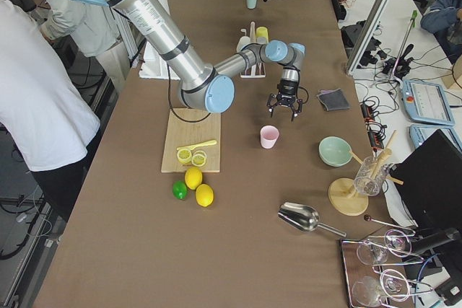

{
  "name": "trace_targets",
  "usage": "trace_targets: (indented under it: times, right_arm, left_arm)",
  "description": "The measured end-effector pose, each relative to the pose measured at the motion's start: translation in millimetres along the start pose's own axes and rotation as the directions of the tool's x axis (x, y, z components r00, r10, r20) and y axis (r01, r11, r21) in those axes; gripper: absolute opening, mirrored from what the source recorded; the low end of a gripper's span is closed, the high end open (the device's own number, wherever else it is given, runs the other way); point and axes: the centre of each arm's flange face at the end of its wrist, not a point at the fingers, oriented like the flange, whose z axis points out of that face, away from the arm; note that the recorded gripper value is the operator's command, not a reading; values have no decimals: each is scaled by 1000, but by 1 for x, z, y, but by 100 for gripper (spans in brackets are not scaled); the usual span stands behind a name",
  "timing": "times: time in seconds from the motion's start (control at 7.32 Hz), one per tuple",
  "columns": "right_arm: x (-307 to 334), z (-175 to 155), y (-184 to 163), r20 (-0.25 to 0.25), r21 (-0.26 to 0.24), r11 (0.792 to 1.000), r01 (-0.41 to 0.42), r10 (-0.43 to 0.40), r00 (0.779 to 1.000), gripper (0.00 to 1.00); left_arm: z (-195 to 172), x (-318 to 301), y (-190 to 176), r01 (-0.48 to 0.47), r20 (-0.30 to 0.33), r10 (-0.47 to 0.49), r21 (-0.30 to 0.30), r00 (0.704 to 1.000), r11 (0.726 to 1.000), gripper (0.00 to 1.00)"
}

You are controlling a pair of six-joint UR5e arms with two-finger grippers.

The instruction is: Place cup on cup holder

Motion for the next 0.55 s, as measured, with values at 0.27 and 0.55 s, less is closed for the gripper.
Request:
trace_targets:
  times: [0.27,0.55]
  right_arm:
    - [-11,4,-10,-6,-15,999,32,-32,999,100]
    - [-23,9,-16,-17,-50,998,46,-47,999,100]
  left_arm:
    - [8,1,3,-14,-16,14,-40,1000,999,99]
    - [15,4,4,-27,-19,25,-73,999,997,98]
